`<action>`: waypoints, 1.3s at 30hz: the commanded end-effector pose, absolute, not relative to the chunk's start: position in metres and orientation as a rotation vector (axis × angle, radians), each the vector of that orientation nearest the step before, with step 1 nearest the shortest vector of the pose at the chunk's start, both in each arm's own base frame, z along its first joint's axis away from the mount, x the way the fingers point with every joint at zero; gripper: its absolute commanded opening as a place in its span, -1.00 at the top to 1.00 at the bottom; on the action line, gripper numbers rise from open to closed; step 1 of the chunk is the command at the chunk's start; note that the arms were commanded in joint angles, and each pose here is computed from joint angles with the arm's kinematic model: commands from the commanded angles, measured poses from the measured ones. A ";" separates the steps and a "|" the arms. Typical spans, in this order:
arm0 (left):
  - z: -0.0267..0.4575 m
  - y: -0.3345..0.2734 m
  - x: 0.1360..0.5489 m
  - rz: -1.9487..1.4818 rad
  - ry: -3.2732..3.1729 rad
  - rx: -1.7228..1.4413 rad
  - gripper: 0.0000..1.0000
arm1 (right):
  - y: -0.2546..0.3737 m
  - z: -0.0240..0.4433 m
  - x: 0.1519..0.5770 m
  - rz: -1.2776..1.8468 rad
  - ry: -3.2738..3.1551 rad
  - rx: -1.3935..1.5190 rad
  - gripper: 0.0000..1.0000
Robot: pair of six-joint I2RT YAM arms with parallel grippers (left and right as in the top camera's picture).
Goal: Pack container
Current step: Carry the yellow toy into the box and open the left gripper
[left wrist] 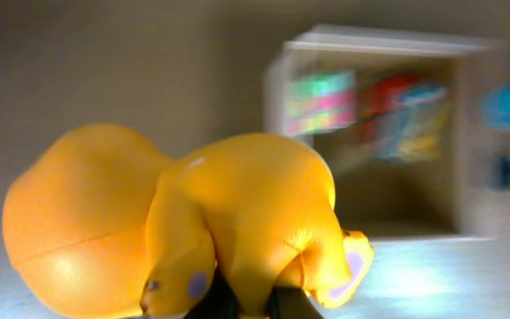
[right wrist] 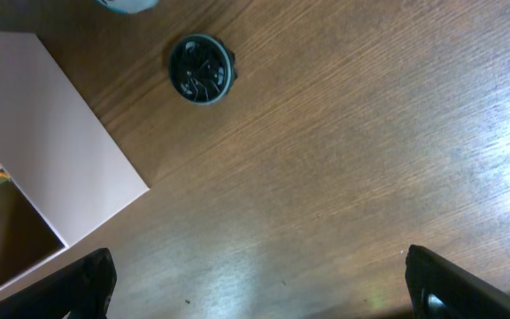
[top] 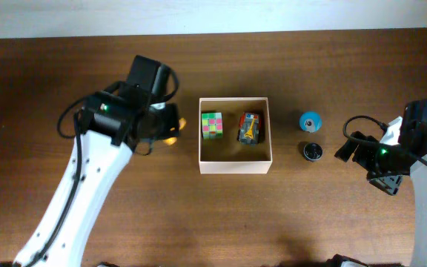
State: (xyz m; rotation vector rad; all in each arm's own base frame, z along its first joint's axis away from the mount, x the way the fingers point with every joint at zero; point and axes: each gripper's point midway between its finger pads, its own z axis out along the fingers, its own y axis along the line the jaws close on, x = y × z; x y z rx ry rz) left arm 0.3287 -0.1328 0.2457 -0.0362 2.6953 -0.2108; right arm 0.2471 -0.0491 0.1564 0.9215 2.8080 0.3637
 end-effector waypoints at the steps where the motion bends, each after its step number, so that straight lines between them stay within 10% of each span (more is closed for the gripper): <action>1: 0.270 -0.188 0.323 -0.401 2.620 0.023 0.96 | -0.052 0.160 0.249 0.358 2.796 0.922 -0.97; 17: 0.114 -0.286 0.339 -0.318 2.921 0.041 0.95 | -0.050 0.159 0.245 0.361 2.809 0.930 -0.97; 21: 0.101 -0.291 0.334 -0.341 2.969 0.050 0.53 | -0.050 0.159 0.245 0.361 2.811 0.930 -0.97; 25: 0.105 -0.293 0.333 -0.360 2.971 0.053 0.03 | -0.050 0.159 0.245 0.362 2.811 0.931 -0.97; 39: 0.261 -0.262 0.362 -0.286 2.736 0.185 -0.06 | -0.050 0.159 0.245 0.363 2.811 0.931 -0.97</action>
